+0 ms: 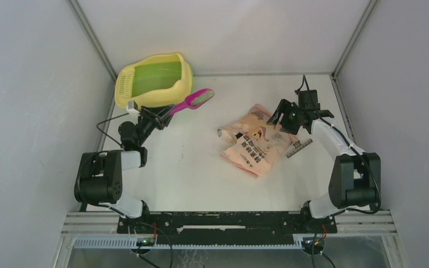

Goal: Fill the litter box with clean litter
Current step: Pour the cat litter into the litter box.

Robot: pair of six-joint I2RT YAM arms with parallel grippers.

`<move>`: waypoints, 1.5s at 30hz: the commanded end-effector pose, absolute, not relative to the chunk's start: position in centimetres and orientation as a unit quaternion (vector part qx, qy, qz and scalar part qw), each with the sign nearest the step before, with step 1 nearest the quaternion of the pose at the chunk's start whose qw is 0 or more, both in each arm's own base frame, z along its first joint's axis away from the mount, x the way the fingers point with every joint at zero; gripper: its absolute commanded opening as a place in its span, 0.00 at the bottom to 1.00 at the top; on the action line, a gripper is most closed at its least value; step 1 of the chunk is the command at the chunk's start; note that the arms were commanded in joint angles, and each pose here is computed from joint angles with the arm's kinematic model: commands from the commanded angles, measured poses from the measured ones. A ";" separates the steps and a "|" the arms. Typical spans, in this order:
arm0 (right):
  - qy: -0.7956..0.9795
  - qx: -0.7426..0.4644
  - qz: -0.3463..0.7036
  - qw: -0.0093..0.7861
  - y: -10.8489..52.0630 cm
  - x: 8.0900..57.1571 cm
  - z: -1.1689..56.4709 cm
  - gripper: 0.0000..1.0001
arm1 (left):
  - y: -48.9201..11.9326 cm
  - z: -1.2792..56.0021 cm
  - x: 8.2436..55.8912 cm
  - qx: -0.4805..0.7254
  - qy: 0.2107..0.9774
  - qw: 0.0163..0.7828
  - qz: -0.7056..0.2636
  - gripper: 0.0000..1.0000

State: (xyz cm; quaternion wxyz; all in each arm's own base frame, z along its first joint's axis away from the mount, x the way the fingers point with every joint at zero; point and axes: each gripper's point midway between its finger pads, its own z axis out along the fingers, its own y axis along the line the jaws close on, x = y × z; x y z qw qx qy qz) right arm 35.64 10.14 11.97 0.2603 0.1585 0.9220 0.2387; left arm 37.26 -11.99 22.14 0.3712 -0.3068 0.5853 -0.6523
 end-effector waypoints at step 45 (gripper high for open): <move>0.915 0.091 0.278 0.277 12.0 32.5 14.4 0.75 | 2.1 28.5 55.3 -0.237 0.810 0.535 0.036 0.00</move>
